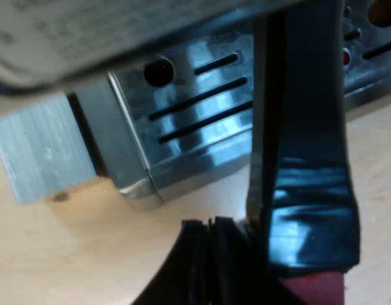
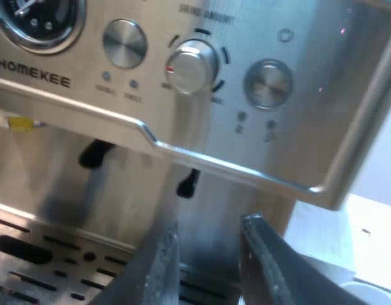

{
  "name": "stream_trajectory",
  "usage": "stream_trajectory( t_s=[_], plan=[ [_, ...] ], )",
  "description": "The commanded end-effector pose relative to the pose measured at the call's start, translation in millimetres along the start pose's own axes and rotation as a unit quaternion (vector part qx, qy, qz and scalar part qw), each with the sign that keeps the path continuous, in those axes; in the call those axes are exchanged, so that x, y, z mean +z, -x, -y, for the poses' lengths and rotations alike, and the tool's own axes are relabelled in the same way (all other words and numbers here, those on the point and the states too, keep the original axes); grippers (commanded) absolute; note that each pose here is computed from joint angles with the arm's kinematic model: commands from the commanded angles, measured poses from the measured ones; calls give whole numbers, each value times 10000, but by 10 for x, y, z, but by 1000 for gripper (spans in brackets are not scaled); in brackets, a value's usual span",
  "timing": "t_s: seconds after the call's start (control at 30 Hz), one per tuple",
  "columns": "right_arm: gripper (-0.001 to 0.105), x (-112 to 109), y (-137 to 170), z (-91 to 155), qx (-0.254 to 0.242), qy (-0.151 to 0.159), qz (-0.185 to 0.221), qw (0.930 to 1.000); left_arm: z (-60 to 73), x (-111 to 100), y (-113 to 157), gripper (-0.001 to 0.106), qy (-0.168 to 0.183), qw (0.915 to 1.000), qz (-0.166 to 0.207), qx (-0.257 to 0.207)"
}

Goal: Put the handle in the coffee machine

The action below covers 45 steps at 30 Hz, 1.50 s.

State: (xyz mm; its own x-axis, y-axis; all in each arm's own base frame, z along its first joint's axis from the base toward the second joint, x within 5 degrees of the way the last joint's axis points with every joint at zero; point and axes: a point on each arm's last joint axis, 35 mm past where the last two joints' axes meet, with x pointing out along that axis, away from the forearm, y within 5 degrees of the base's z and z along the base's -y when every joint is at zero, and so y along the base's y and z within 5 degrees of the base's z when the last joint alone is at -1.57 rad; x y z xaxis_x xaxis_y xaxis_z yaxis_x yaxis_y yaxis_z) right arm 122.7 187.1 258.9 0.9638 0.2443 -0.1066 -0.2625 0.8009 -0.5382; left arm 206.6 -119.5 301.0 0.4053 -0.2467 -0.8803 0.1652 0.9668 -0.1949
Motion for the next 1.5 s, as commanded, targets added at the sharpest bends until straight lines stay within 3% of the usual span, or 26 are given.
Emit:
stream_trajectory(
  t_s=[0.03, 0.27, 0.6, 0.73, 0.87, 0.93, 1.0, 1.07, 1.1, 1.17, 1.27, 1.37, 1.43, 1.47, 1.5],
  plan=[
    [28, 12, 67, 91, -63, 9, -60, 10000, 152, -44, 24, 0, 174, 9975, -197, -656],
    [28, 34, 180, 256, -212, -45, -79, 9997, 281, -77, 30, 0, 534, 9950, -193, -822],
    [28, -15, 324, 413, -94, 57, -198, 9997, 586, -117, 65, 0, 611, 9885, 48, -1384],
    [28, -34, 399, 464, 348, -246, -86, 9991, 668, -107, 83, 0, 654, 9848, 187, -1597],
    [28, -37, 464, 486, 982, -468, 113, 9940, 705, -94, 94, 0, 714, 9820, 253, -1733],
    [28, -36, 525, 485, 1744, -697, 322, 9817, 719, -90, 99, 0, 748, 9806, 267, -1794],
    [29, -22, 560, 487, 2168, -865, 475, 9712, 722, -88, 100, 0, 743, 9801, 263, -1822],
    [40, 0, 605, 488, 2710, -1072, 680, 9542, 743, -93, 105, 0, 709, 9791, 257, -1889],
    [45, 4, 614, 490, 2795, -1104, 716, 9511, 751, -93, 107, 0, 698, 9787, 272, -1911],
    [64, 21, 647, 490, 3193, -1302, 831, 9350, 798, -118, 117, 0, 613, 9779, 265, -1982],
    [72, 33, 658, 498, 3277, -1408, 852, 9303, 841, -139, 127, 0, 542, 9771, 282, -2039],
    [71, 48, 661, 504, 3312, -1413, 874, 9288, 862, -147, 131, 0, 523, 9770, 317, -2042],
    [71, 75, 680, 505, 3593, -1411, 949, 9176, 861, -147, 131, 0, 525, 9770, 319, -2042],
    [71, 75, 680, 505, 3593, -1411, 949, 9176, 861, -147, 131, 0, 525, 9770, 319, -2042],
    [71, 107, 702, 514, 3853, -1381, 993, 9070, 867, -139, 134, 0, 524, 9763, 354, -2072]
  ],
)
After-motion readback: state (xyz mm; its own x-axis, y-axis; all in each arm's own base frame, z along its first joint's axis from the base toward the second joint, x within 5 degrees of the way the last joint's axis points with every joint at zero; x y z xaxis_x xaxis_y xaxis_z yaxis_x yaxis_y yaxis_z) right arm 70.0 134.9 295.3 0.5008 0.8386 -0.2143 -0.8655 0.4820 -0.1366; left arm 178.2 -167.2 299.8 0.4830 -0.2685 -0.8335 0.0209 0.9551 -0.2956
